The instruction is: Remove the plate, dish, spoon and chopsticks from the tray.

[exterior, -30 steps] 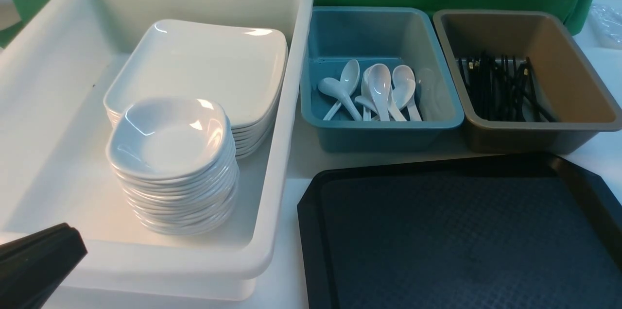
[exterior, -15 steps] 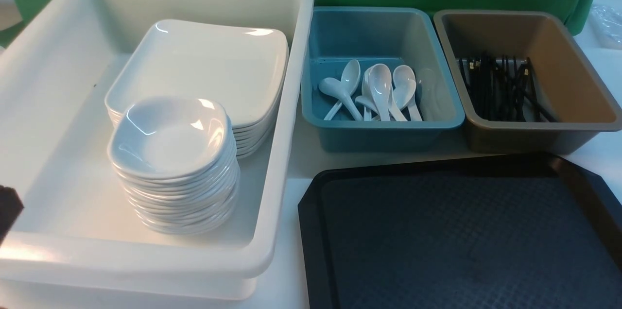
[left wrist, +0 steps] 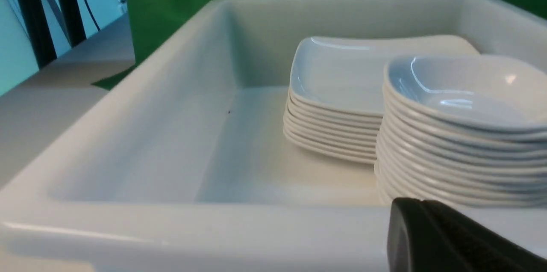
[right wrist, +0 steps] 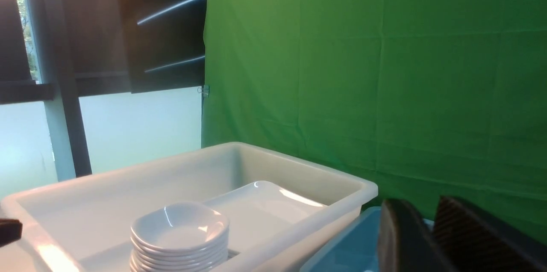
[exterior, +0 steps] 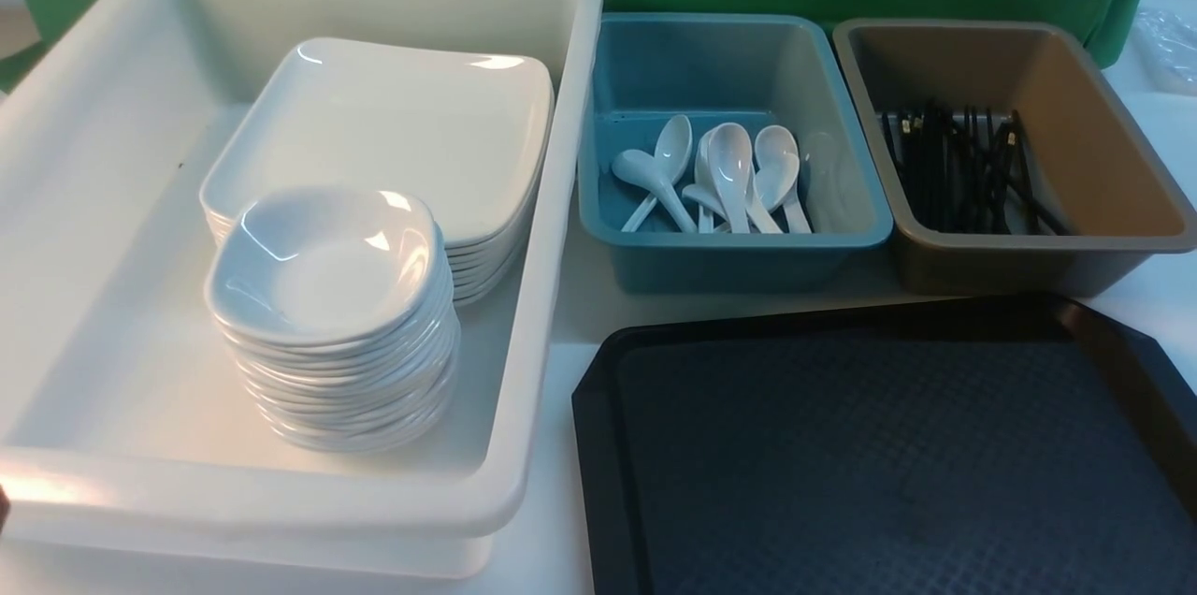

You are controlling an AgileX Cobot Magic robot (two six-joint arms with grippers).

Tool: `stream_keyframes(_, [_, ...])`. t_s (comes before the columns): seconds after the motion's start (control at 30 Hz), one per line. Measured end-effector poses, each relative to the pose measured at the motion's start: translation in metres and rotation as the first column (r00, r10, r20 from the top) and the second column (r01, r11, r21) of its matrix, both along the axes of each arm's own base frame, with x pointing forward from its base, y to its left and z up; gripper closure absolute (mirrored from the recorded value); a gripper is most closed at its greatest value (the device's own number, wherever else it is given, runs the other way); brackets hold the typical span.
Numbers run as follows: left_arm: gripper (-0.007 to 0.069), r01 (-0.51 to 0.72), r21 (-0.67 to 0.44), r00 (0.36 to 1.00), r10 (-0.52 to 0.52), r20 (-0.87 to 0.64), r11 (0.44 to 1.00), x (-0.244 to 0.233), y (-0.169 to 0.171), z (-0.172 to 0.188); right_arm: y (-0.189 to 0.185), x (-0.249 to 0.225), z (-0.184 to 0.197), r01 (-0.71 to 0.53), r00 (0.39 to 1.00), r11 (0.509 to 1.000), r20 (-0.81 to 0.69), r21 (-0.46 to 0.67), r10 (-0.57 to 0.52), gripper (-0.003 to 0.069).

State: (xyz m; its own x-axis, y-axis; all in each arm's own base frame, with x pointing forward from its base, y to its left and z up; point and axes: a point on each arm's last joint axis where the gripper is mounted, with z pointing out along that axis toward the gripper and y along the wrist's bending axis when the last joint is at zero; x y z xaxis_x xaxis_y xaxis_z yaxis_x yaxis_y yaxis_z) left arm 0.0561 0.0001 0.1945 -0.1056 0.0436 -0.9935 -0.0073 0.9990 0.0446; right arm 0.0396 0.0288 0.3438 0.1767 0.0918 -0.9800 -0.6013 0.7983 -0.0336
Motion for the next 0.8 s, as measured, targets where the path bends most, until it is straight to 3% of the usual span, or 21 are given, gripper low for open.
stream_keyframes(0.8, [0.0622, 0.003, 0.014, 0.999, -0.002, -0.036, 1.000, -0.0003, -0.0001, -0.0037, 0.0000, 0.0000, 0.0000, 0.000, 1.000, 1.000, 0.000, 0.000, 0.000, 0.0456])
